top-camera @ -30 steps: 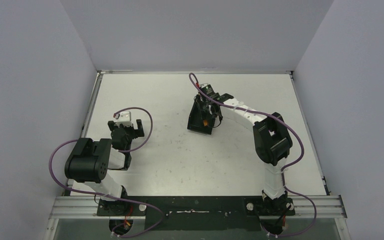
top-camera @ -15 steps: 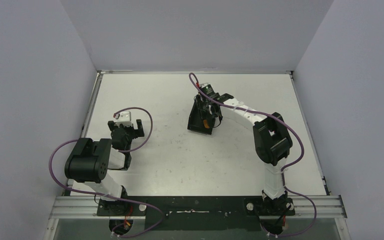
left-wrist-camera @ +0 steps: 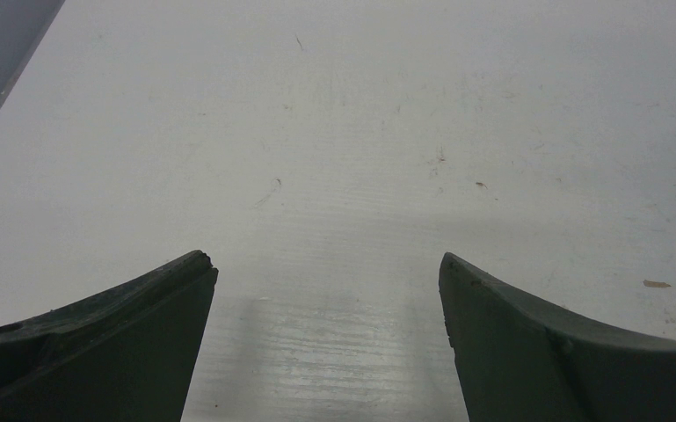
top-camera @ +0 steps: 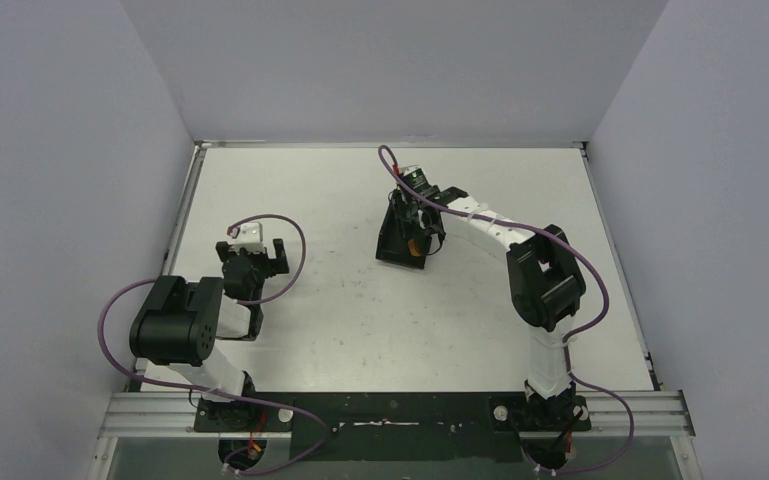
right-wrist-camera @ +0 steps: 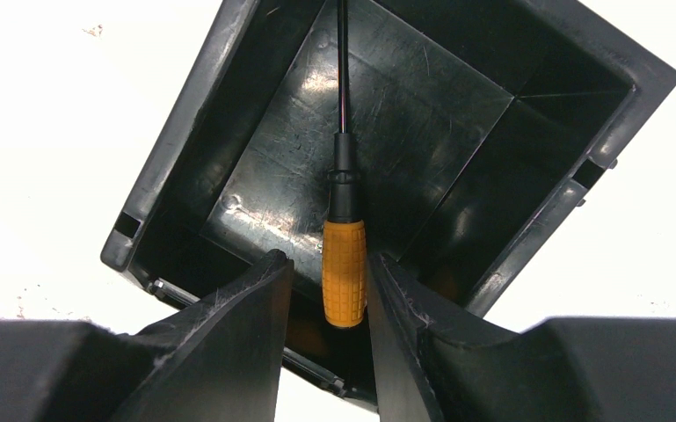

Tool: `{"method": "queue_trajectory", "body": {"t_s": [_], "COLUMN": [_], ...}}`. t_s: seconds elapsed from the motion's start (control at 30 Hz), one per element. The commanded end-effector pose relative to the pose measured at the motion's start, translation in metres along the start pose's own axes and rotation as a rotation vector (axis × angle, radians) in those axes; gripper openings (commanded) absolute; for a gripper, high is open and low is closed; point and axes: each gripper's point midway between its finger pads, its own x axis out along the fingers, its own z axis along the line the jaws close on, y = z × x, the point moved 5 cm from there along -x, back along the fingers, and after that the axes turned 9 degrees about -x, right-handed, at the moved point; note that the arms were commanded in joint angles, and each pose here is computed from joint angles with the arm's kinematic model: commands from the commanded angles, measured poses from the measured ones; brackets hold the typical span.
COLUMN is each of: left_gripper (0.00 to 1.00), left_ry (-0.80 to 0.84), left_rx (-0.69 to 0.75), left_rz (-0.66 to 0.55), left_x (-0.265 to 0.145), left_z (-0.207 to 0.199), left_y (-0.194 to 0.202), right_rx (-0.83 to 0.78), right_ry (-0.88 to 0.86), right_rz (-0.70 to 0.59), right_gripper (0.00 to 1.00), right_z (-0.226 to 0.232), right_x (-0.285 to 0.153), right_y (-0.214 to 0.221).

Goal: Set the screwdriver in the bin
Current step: Place the screwdriver in the bin, then reset both arms

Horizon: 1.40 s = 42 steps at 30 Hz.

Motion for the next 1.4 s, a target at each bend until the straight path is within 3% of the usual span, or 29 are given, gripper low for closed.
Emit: {"method": "queue_trajectory", "body": {"t_s": [0.0, 0.27, 0.5, 0.53, 0.6, 0.63, 0.67, 1.1, 1.37], "left_gripper": [0.97, 0.97, 0.97, 0.97, 0.97, 0.97, 0.97, 0.97, 0.97], "left_ry": [0.007, 0.007, 0.007, 0.007, 0.007, 0.007, 0.007, 0.006, 0.007], "left_rx": [-0.007, -0.006, -0.006, -0.007, -0.006, -0.007, -0.006, -0.006, -0.006], "left_rz": [-0.057, -0.057, -0.057, -0.057, -0.057, -0.057, -0.058, -0.056, -0.056], "left_x": [0.002, 0.002, 0.002, 0.002, 0.002, 0.002, 0.002, 0.002, 0.002], "left_z": [-0.003, -0.003, -0.003, -0.003, -0.003, -0.003, -0.003, -0.003, -0.003], "left_y": [-0.014, -0.014, -0.014, -0.014, -0.014, -0.014, -0.014, -0.014, -0.014], "right_rx": [0.011, 0.099, 0.124, 0.122, 0.118, 0.115, 0.113, 0.114, 0.146], "right_ry": [0.011, 0.075, 0.088, 0.085, 0.085, 0.09, 0.095, 0.246, 0.267], "right_rz": [-0.091, -0.153, -0.223, -0.236, -0.256, -0.264, -0.272, -0.269, -0.232], "right_gripper": [0.37, 0.4, 0.56, 0.6, 0.8, 0.95, 0.99, 1.0, 1.0], "right_z": [0.006, 0.002, -0.001, -0.001, -0.002, -0.004, -0.005, -0.048, -0.107], "right_x": [-0.011, -0.038, -0.069, -0.073, -0.083, -0.087, -0.092, -0.138, -0.152], "right_y": [-0.028, -0.054, -0.076, -0.079, -0.085, -0.087, -0.089, -0.08, -0.058]}}
